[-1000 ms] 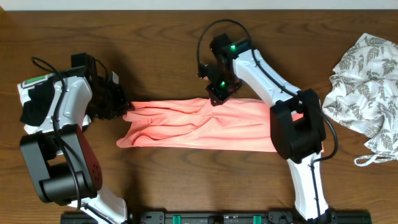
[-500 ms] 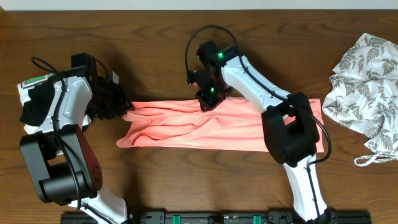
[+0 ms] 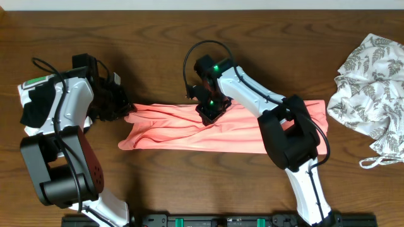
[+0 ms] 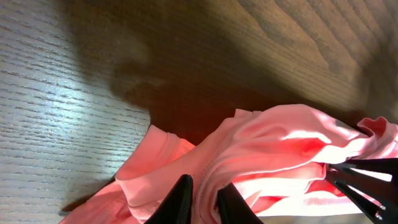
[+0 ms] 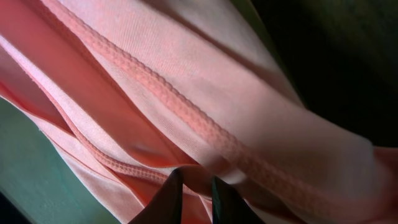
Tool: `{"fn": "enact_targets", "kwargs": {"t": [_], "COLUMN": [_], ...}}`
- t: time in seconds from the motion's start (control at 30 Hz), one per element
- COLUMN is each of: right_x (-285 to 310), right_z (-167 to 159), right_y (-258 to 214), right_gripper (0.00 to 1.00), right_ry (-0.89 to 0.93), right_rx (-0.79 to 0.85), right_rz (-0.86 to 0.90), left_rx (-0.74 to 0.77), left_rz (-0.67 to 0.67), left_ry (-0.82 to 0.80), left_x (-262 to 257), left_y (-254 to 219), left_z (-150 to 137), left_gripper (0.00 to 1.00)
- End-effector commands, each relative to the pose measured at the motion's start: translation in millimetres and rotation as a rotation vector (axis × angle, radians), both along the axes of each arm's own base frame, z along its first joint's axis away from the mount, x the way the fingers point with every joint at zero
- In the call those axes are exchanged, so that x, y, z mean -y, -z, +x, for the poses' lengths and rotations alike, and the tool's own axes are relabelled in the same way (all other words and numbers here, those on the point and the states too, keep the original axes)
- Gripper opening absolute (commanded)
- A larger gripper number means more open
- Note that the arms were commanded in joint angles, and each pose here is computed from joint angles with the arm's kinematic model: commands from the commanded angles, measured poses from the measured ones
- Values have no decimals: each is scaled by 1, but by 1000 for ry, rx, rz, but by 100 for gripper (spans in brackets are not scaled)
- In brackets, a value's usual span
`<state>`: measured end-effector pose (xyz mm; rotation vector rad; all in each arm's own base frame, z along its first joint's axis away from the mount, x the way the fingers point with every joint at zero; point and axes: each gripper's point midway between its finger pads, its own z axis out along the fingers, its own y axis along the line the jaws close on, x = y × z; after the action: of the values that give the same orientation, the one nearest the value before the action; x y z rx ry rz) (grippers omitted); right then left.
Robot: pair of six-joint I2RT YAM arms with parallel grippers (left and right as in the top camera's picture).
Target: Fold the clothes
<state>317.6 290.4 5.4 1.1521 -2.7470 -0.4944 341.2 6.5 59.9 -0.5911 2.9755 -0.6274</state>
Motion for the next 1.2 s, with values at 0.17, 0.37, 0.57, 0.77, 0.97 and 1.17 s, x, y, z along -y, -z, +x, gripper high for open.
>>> {"fn": "enact_targets", "kwargs": {"t": [0.17, 0.37, 0.57, 0.77, 0.97, 1.17], "right_x": [-5, -4, 21, 44, 64, 72], "right_z": [22, 37, 58, 58, 50, 34], "right_y": [-36, -83, -79, -56, -35, -12], "right_gripper": [16, 17, 17, 16, 16, 16], "right_ry": [23, 39, 193, 269, 308, 307], "right_rx": [83, 187, 211, 151, 98, 56], "right_rz": [48, 112, 44, -8, -46, -74], "left_rx": [12, 12, 12, 11, -4, -41], "left_rz": [15, 16, 15, 15, 12, 4], "left_ry": [-10, -10, -10, -10, -10, -10], "left_x": [-4, -4, -4, -4, -3, -2], "left_y": [-5, -5, -5, -5, -5, -5], "left_z": [2, 2, 2, 2, -2, -10], "left_gripper": [15, 15, 15, 15, 15, 16]}}
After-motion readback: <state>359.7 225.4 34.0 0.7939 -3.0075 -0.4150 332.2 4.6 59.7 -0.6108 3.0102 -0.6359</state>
